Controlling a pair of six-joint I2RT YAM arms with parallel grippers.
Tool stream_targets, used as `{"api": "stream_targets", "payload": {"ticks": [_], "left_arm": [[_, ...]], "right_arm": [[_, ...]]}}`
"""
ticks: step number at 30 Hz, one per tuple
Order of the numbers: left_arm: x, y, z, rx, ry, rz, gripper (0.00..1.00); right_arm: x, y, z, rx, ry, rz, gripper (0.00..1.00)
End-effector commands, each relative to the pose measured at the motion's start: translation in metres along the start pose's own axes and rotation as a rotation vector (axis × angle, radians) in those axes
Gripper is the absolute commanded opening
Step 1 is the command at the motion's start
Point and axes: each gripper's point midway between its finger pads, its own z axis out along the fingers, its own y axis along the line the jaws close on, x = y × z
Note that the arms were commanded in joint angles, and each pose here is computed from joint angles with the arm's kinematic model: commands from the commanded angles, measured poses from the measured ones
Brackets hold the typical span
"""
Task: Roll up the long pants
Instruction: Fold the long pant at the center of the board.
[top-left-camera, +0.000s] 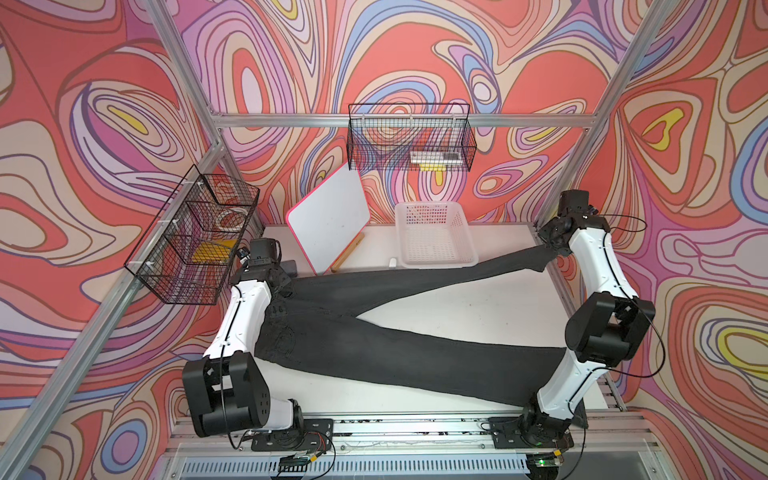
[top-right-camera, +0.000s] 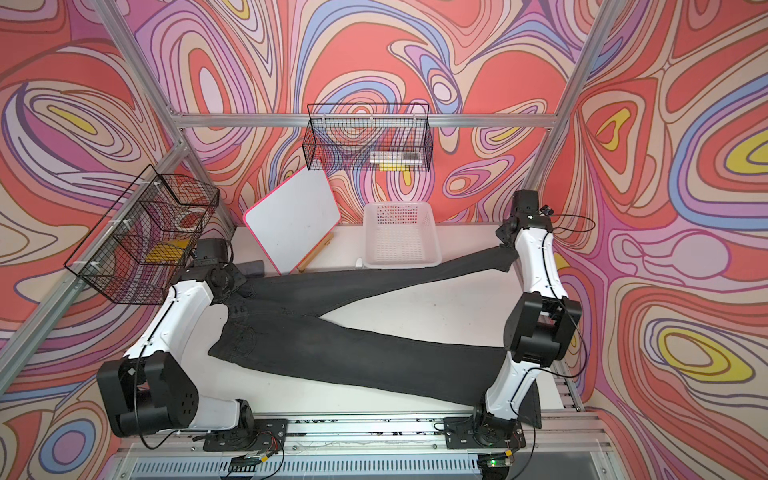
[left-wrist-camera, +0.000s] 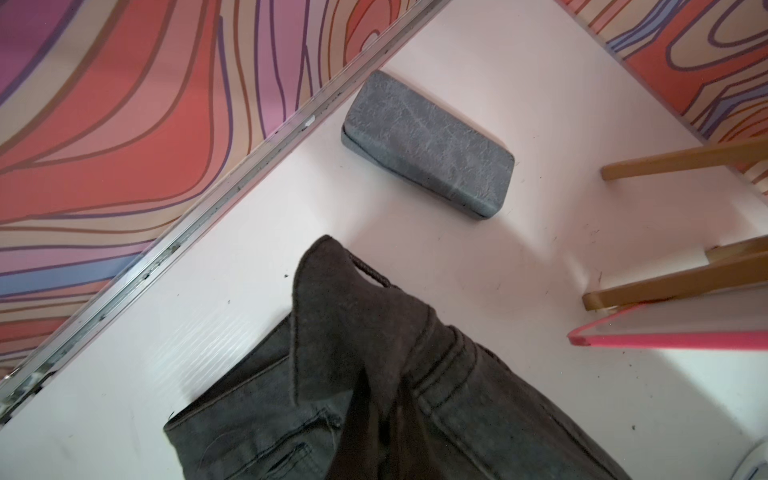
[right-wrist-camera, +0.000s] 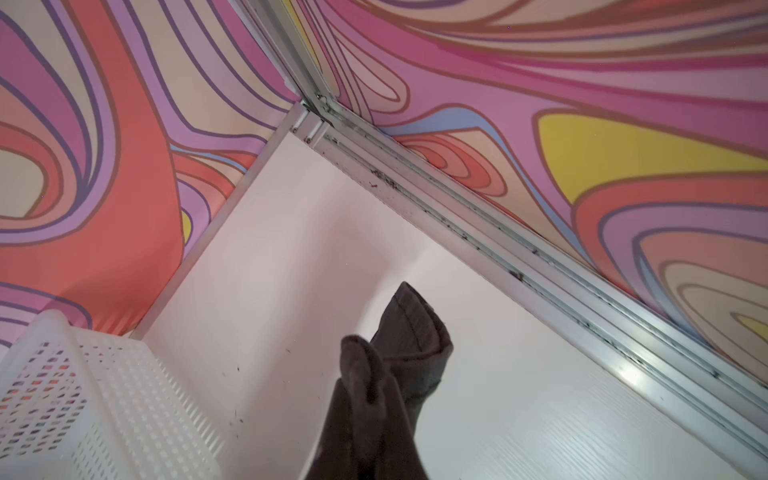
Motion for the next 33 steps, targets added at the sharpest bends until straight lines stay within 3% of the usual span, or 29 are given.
{"api": "stream_targets", "payload": {"ticks": [1,6,13,20,27,33], "left_arm": [[-0.003,0.038,-0.008,-0.136,-0.046,-0.055,0.0],[0.019,0.05,-0.005,-0.142,-0.034,-0.089,0.0],[0.019,0.059,-0.023,-0.141,-0.065,-0.133,0.0],[0.041,0.083,-0.04,-0.175,-0.061,-0.135,0.0],[0.053,0.093,-0.061,-0.154,-0.041,-0.121,0.0],[0.096,0.098,-0.053,-0.126,0.067,-0.161,0.0]], "right_arm": [[0.038,-0.046,-0.023,0.085,0.082,0.068,0.0],[0.095,-0.107,-0.048,0.207,0.132,0.11,0.0],[0.111,-0.182,-0.079,0.429,0.043,0.243,0.0],[0.124,-0.246,-0.109,0.588,-0.059,0.376,0.0],[0.132,-0.265,-0.128,0.671,-0.052,0.4,0.0],[0.163,-0.274,-0.132,0.703,0.049,0.393,0.04]]}}
